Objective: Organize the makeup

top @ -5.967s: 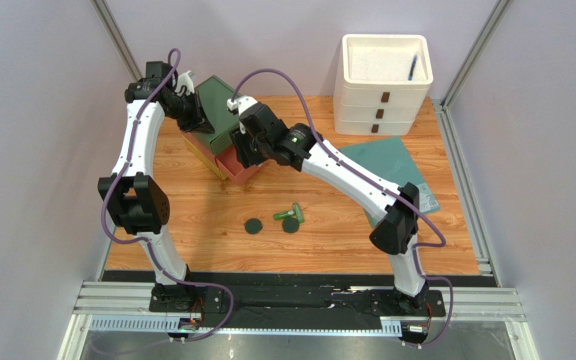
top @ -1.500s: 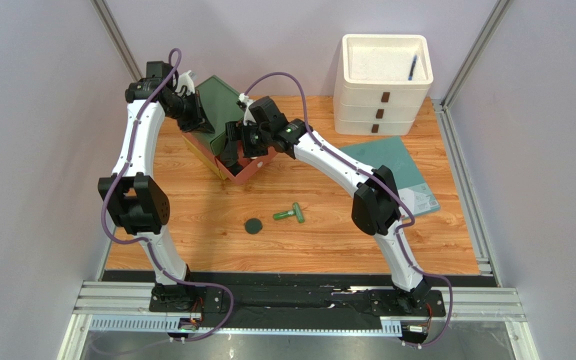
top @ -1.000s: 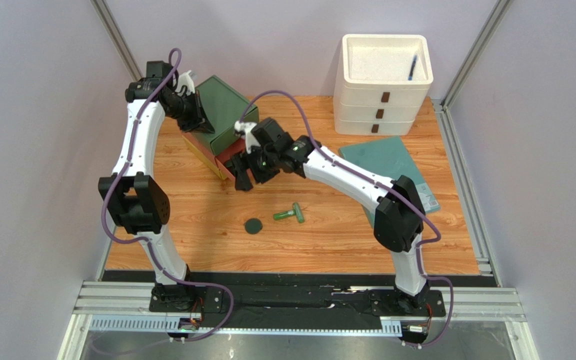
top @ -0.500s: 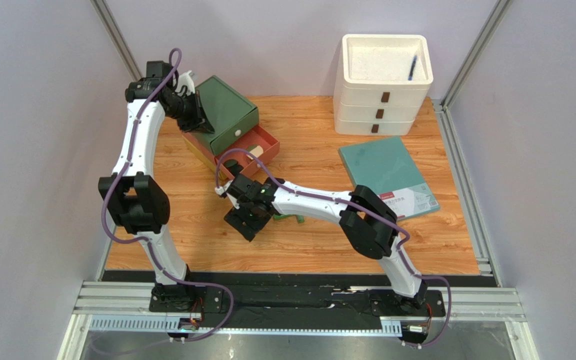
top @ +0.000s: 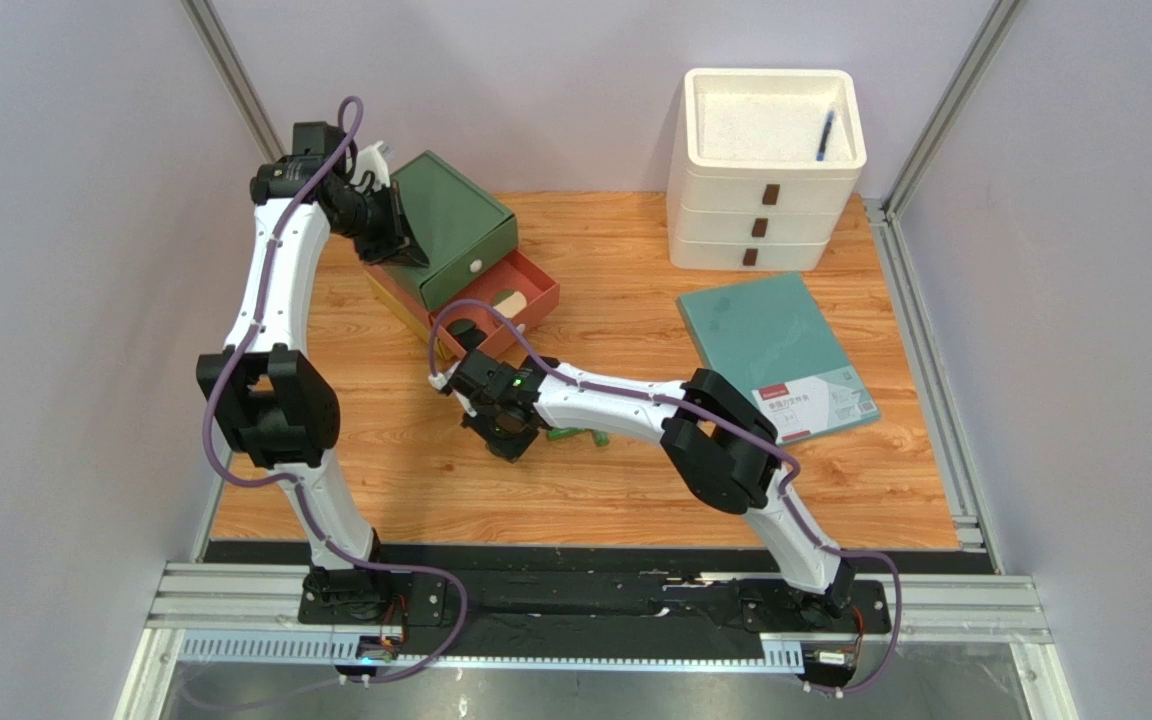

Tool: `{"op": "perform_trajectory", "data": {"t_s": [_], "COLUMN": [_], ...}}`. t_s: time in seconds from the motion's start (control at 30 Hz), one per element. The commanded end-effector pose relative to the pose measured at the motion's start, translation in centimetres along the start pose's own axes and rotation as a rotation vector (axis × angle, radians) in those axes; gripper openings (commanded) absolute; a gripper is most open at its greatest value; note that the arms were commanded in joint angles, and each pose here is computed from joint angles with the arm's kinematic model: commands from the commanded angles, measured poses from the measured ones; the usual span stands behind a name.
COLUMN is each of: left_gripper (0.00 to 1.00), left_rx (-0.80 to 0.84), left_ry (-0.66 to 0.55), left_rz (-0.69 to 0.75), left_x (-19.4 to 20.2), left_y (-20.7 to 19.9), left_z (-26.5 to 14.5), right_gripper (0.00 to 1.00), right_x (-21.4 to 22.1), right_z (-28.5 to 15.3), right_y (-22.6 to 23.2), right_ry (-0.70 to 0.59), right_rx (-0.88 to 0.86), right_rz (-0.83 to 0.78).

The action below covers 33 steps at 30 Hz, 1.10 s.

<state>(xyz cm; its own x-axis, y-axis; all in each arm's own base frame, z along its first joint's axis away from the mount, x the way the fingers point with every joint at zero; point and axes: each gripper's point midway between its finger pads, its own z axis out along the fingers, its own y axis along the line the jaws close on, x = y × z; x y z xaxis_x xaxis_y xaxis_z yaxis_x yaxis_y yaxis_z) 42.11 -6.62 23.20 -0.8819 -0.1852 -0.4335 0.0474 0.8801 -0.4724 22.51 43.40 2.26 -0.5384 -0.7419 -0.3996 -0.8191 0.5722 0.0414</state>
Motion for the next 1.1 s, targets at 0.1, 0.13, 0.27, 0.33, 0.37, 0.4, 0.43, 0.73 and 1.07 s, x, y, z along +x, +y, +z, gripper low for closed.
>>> {"op": "perform_trajectory", "data": {"t_s": [0.1,0.13,0.27,0.33,0.37,0.4,0.43,0.73,1.07], "left_gripper": [0.00,0.00,0.00,0.00,0.00,0.00,0.00,0.00,0.00], "left_rx": [-0.166,-0.165,-0.161,-0.162,-0.164,-0.162,-0.160,-0.153,-0.160], "left_ry": [0.217,0.217,0.215,0.213,0.214,0.211,0.213,0.212,0.220], "left_rz": [-0.040,-0.043,-0.044,-0.041,-0.042,-0.042,-0.042,-0.046,-0.046], "left_x": [4.9,4.9,4.9,4.8,4.8,4.8,4.8,4.8,5.1], "left_y": [5.0,4.9,4.9,4.9,5.0,4.9,4.9,4.8,4.9], "left_z": [2.4,2.4,2.4,2.5,2.4,2.4,2.4,2.4,2.4], "right_gripper": [0.00,0.00,0.00,0.00,0.00,0.00,0.00,0.00,0.77], "right_x": [-4.0,-4.5,-7.6,-9.5,-10.2,-10.8,-11.4,-17.5,-18.0], "right_z": [-6.0,-6.8,-10.5,-12.5,-13.2,-13.7,-14.3,-15.0,-12.7], "right_y": [0.0,-0.1,-0.6,-1.5,-1.9,-2.5,-3.3,-8.4,-8.9], "right_ry": [-0.167,-0.189,-0.314,-0.384,-0.410,-0.432,-0.453,-0.575,-0.533], "right_rx": [0.005,0.004,0.005,0.019,0.032,0.044,0.059,0.181,0.172], "right_rz": [-0.004,-0.002,0.029,0.061,0.075,0.087,0.100,0.199,0.242]}}
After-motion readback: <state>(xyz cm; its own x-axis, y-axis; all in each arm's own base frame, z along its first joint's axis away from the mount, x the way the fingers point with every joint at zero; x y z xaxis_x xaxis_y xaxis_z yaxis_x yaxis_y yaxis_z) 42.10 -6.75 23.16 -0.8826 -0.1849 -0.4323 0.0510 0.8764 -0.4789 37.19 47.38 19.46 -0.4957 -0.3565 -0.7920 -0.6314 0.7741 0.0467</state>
